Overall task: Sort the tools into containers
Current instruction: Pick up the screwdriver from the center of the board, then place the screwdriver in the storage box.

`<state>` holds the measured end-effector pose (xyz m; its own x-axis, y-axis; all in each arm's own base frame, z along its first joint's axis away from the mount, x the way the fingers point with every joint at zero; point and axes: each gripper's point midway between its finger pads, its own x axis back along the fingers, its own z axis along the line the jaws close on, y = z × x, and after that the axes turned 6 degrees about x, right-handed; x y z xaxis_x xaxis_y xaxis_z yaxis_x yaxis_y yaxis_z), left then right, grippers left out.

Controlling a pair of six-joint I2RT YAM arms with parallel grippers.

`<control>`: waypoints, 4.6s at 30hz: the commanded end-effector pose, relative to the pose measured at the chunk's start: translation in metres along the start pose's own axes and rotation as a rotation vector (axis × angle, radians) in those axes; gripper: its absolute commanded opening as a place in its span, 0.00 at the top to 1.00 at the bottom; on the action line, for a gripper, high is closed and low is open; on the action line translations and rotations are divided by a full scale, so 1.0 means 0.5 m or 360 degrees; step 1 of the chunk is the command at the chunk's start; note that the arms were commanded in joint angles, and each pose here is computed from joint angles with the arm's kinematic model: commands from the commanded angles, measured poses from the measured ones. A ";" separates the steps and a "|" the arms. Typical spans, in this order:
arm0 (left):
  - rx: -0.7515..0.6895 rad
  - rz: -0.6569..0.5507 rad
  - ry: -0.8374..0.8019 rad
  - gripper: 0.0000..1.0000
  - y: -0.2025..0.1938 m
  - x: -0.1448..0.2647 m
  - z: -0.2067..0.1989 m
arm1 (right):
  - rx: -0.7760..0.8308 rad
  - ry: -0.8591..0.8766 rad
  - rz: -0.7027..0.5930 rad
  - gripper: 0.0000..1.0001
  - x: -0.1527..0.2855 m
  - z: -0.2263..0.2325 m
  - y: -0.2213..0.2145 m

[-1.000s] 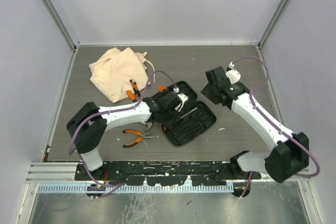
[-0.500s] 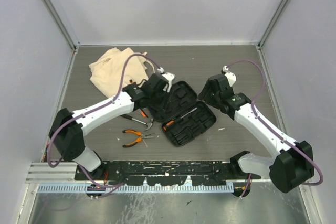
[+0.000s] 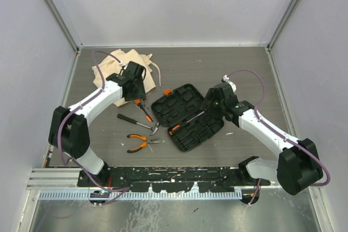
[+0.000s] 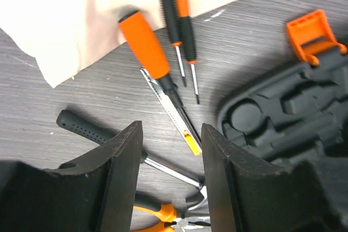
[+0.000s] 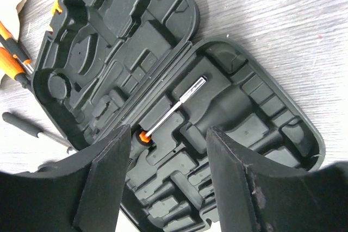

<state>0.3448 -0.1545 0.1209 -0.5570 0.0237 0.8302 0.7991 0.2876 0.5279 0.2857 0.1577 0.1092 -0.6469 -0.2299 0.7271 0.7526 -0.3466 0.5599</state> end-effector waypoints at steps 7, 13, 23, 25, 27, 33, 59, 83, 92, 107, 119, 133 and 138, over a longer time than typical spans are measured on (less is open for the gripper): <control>0.0259 -0.0035 0.0261 0.52 0.042 -0.078 0.064 | -0.0123 0.0179 -0.0044 0.37 0.004 0.038 0.003; 0.0343 -0.0039 0.0240 0.53 0.057 -0.117 0.066 | -0.0092 0.0153 -0.0040 0.37 0.008 0.028 -0.001; 0.0353 0.0006 0.0250 0.53 0.057 -0.168 0.057 | -0.0103 0.0131 -0.0031 0.37 0.010 0.016 -0.013; 0.0349 0.0014 0.0254 0.53 0.057 -0.177 0.055 | -0.0106 0.0124 -0.0034 0.37 0.011 0.013 -0.014; 0.0340 0.0021 0.0266 0.53 0.057 -0.185 0.055 | -0.0109 0.0118 -0.0035 0.37 0.012 0.011 -0.015; 0.0327 0.0055 0.0316 0.58 0.037 -0.201 0.069 | -0.0110 0.0108 -0.0029 0.37 0.010 0.008 -0.017; 0.0329 -0.0113 0.0062 0.74 0.106 -0.089 0.021 | -0.0122 0.0095 -0.0062 0.37 0.017 0.013 0.000; -0.1028 -0.0349 -0.0871 0.76 -0.014 0.163 -0.288 | -0.0247 -0.0172 -0.0528 0.37 0.128 -0.102 0.126; -0.1248 -0.0086 -0.1222 0.75 -0.115 0.192 -0.388 | -0.0297 -0.0178 -0.0522 0.37 0.136 -0.119 0.117; -0.1581 0.0213 -0.1359 0.78 -0.239 0.189 -0.485 | -0.0507 -0.0128 -0.0294 0.37 0.070 -0.166 0.020; -0.1702 0.0334 -0.1321 0.73 -0.291 0.140 -0.489 | -0.0626 -0.0060 -0.0227 0.37 0.058 -0.185 -0.005; -0.1740 0.0320 -0.1394 0.70 -0.303 0.108 -0.556 | -0.0654 -0.0056 -0.0271 0.37 0.072 -0.191 -0.003; -0.1747 0.0338 -0.1401 0.66 -0.324 0.091 -0.574 | -0.0660 -0.0090 -0.0356 0.37 0.097 -0.197 0.016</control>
<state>0.2583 -0.4554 0.1141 -0.0544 0.6239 0.7796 0.4575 -0.6784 0.5749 0.2417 0.0624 0.0898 -0.7266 -0.1056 0.6789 0.5368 -0.7040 0.4650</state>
